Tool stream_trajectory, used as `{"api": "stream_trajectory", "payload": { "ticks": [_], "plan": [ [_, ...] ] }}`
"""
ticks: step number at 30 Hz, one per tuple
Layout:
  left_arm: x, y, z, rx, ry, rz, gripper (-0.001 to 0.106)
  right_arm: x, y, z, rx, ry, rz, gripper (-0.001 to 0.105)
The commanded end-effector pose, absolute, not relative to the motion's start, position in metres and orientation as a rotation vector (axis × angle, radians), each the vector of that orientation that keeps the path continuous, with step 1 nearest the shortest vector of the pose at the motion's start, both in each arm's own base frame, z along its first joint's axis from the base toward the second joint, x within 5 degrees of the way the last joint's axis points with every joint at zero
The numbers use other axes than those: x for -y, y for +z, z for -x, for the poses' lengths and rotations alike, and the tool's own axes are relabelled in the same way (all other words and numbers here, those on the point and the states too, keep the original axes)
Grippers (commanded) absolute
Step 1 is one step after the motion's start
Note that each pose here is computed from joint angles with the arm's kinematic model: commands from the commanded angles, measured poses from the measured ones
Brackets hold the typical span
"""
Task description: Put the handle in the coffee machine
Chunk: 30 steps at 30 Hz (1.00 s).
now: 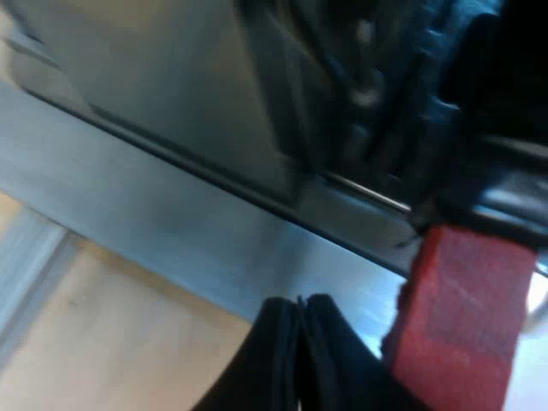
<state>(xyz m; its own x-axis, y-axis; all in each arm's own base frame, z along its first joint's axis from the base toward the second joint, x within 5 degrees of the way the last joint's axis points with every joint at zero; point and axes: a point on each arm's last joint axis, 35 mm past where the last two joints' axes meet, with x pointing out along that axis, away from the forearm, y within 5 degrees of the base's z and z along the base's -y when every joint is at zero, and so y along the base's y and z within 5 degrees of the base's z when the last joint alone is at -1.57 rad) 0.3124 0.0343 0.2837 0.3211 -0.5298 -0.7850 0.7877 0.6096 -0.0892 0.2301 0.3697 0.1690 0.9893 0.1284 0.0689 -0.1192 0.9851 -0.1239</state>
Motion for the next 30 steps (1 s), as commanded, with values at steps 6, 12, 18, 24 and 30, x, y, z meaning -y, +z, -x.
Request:
{"api": "stream_trajectory", "payload": {
  "ticks": [6, 12, 18, 24, 30],
  "plan": [
    [-0.028, 0.295, -0.295, -0.954, -0.985, -0.269, 0.001, -0.369, 0.187, -0.234, 0.126, 0.141, 0.069, 0.038],
    [-0.023, 0.295, -0.282, -0.987, -1.079, -0.172, 0.001, -0.369, 0.187, -0.234, 0.126, 0.141, 0.069, 0.038],
    [-0.022, 0.296, -0.275, -1.019, -1.101, -0.123, 0.001, -0.369, 0.187, -0.234, 0.126, 0.14, 0.08, 0.038],
    [-0.02, 0.297, -0.266, -1.013, -1.113, -0.109, 0.0, -0.369, 0.187, -0.234, 0.128, 0.142, 0.093, 0.038],
    [-0.016, 0.28, -0.256, -1.021, -1.073, -0.096, 0.0, -0.37, 0.186, -0.234, 0.122, 0.154, 0.105, 0.038]
  ]
}}
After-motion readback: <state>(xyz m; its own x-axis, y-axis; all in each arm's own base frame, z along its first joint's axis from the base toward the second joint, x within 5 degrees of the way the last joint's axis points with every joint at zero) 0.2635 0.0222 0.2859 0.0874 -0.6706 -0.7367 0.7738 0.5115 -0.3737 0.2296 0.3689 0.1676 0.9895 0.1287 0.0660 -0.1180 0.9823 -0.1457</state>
